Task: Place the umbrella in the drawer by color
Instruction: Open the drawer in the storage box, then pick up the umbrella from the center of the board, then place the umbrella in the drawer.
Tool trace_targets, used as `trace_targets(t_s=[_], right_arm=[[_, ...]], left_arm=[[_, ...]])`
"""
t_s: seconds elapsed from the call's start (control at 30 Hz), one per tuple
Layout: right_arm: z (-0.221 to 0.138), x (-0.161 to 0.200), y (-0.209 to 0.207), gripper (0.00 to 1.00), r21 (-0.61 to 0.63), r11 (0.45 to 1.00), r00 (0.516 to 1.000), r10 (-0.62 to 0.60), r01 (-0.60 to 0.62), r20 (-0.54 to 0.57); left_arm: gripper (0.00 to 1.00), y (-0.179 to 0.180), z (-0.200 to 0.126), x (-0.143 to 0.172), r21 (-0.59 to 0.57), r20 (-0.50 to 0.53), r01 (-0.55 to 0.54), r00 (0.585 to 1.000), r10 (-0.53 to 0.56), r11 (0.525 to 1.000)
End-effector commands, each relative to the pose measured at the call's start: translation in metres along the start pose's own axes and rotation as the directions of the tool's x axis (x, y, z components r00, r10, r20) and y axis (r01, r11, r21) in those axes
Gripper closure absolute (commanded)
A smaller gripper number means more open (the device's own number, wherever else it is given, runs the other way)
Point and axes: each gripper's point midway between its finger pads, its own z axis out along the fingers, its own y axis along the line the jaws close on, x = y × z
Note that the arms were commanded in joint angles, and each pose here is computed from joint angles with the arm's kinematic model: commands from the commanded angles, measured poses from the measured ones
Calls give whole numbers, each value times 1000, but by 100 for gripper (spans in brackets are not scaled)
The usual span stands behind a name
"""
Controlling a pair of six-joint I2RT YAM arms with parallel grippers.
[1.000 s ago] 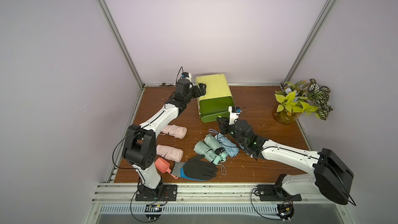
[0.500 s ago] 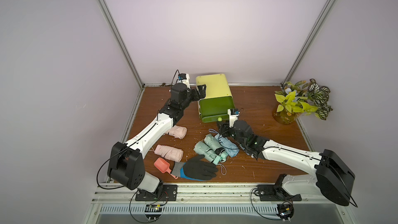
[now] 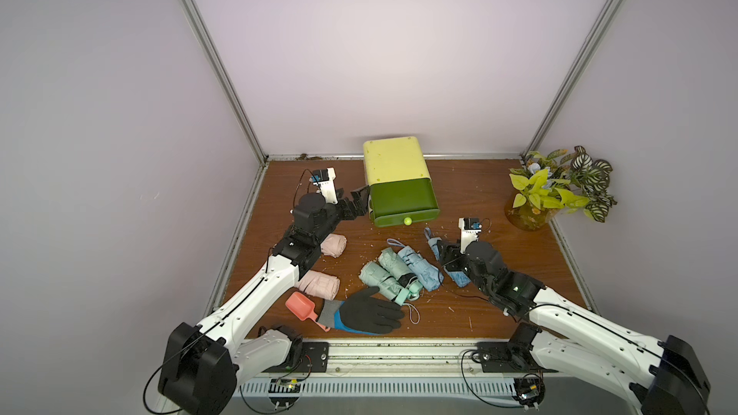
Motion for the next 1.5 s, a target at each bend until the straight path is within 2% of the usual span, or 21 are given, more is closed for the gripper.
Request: trace_targets(t_s=[0.0, 0.27, 0.47, 0.63, 0.8, 0.9, 1.03, 1.23, 1.3, 1.37, 1.4, 1.47], right_arm=[[5, 35, -33, 28, 103, 993, 995, 68, -60, -74], [20, 68, -54, 25, 164, 986, 987, 48, -23, -155], [32, 77, -35, 31, 50, 998, 975, 58, -48, -214], [28, 80, -25, 54, -7, 998, 968, 56, -60, -244], [19, 70, -23, 79, -27, 999, 974, 26, -33, -223], [11, 49, -26, 99, 1, 1000, 984, -12, 13, -180], [-8, 1, -32, 100, 98, 991, 993, -77, 86, -94], [-61, -113, -33, 100, 264, 956, 978, -165, 127, 125], [-78, -147, -22, 100, 259, 954, 962, -202, 151, 183], [-89, -175, 0, 100, 207, 944, 929, -300, 257, 216], [-91, -184, 12, 100, 181, 928, 904, -361, 325, 228], [-92, -194, 38, 100, 124, 857, 816, -515, 500, 263]], left_arm=[[0, -22, -11, 1, 92, 18, 40, 999, -42, 995], [0, -20, -14, 31, 106, -46, 53, 998, -48, 993], [0, -20, -12, 37, 112, -66, 55, 997, -47, 992], [0, -20, -14, 36, 107, -60, 46, 997, -40, 993], [0, -21, -13, 35, 106, -62, 42, 997, -36, 993], [0, -25, -11, 28, 112, -58, 36, 998, -29, 993], [0, -34, -11, 13, 121, -42, 22, 999, -17, 992], [0, -47, -12, -13, 126, -7, -1, 1000, 2, 992], [0, -53, -11, -19, 136, -8, -15, 1000, 16, 991], [0, -58, -7, -24, 138, -30, -44, 998, 48, 990], [0, -60, -6, -25, 136, -44, -54, 997, 60, 989], [0, -65, -5, -28, 141, -70, -65, 995, 75, 988]])
